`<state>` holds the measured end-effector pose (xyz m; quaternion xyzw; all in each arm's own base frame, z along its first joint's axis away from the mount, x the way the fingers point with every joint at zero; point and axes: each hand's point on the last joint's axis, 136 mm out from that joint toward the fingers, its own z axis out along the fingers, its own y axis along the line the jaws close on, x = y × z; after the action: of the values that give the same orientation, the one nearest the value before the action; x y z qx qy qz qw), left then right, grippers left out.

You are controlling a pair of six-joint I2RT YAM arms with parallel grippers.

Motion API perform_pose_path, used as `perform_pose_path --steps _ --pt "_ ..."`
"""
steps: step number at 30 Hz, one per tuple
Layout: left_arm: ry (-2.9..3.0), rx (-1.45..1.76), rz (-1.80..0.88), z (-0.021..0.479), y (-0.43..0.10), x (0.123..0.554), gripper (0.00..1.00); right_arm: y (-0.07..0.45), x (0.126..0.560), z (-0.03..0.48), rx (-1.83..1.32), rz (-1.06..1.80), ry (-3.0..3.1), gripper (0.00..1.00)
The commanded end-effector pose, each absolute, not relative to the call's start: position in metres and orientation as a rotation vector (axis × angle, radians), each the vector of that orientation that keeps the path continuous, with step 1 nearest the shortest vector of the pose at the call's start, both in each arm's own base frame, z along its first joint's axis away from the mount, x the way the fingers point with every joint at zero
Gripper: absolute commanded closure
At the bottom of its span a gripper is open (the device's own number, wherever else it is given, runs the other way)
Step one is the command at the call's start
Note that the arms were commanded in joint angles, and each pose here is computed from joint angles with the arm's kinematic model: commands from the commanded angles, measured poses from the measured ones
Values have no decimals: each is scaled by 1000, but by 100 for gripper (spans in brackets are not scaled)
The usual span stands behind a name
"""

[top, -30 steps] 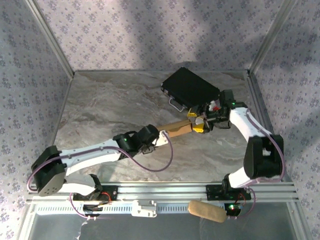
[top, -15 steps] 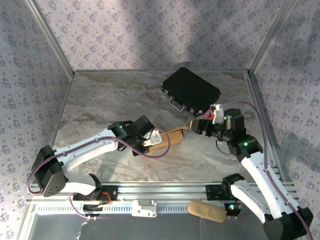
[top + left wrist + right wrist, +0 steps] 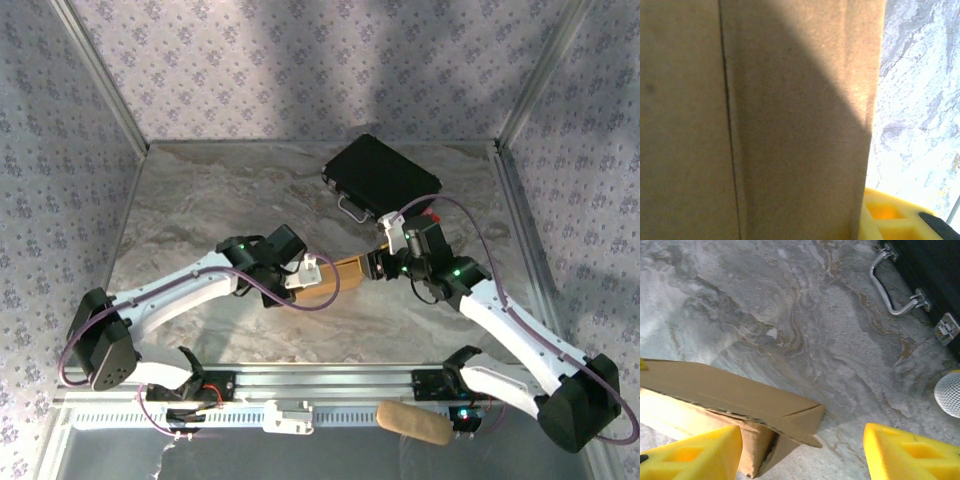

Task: Fold the paper box

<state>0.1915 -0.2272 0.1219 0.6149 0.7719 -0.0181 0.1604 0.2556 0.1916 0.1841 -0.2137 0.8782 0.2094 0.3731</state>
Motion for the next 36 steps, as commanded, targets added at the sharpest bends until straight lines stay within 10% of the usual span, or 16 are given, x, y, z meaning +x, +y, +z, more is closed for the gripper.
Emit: perform_pose_path --steps 1,24,36 --pt "2223 1829 -59 118 -223 186 66 191 261 185 -576 482 2248 34" --pt "2209 1829 -62 116 -227 191 64 189 267 154 -564 334 2351 64" --pt "2203 1839 -70 118 -225 191 64 180 266 207 -531 467 2279 39"
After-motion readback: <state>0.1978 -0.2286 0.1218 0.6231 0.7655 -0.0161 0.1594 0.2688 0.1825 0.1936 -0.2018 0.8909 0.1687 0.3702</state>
